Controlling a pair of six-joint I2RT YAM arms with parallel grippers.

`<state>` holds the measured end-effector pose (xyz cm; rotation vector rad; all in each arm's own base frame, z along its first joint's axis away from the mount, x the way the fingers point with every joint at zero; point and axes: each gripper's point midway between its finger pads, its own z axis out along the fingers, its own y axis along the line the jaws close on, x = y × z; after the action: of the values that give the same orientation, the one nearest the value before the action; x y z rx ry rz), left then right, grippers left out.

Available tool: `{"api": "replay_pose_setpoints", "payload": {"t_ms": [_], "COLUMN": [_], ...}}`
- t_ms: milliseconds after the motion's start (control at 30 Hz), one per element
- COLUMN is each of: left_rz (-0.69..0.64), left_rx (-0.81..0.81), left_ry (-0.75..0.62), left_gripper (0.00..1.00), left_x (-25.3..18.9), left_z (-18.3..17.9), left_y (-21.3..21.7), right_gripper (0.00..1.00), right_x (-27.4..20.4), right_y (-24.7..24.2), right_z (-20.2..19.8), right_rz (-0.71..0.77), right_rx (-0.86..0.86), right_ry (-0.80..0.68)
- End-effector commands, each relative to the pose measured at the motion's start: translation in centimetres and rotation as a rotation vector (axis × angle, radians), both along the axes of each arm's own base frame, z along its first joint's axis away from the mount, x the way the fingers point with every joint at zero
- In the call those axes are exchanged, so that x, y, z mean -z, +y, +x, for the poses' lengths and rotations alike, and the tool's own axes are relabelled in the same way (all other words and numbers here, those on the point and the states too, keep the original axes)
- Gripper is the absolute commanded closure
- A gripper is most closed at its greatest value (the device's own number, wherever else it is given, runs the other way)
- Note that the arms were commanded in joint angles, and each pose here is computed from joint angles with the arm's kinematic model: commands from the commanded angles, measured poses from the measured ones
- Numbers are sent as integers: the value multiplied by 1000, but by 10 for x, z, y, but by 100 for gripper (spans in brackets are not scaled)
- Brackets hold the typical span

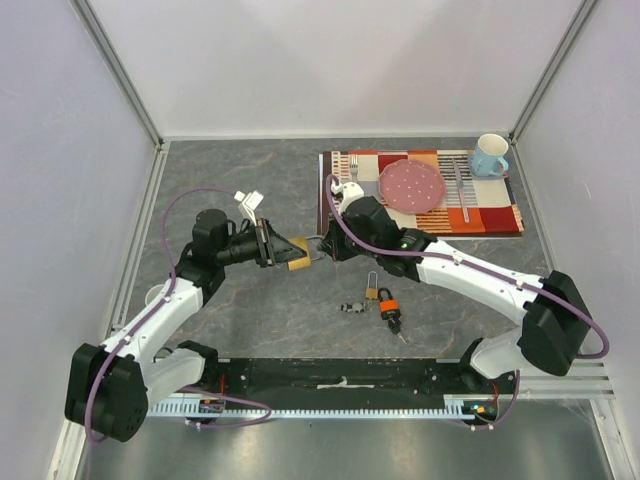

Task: Lock with the key
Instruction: Lock the lock.

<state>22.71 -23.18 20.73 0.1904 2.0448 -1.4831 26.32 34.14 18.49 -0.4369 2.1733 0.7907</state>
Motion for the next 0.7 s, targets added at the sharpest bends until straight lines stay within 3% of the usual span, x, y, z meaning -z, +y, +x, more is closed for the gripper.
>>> {"api": "replay_pose_setpoints", "payload": {"t_ms": [0, 233, 667], "left_rz": [-99, -84, -54], "left_rx": [184, 171, 134], "left_ry": [-286, -284, -265], "left_gripper": [98, 98, 98], "left_x": [-69, -65, -54], "left_z": [-24, -23, -16], "left_y": [-28, -29, -38], "right_gripper": [100, 100, 100], "right_x": [-41, -52, -112], "right_y": [57, 60, 96], "right_z": [-33, -39, -81], "right_rz": [156, 173, 366], "right_rx": [-144, -176, -395], "right_ry": [-27, -56, -125]}}
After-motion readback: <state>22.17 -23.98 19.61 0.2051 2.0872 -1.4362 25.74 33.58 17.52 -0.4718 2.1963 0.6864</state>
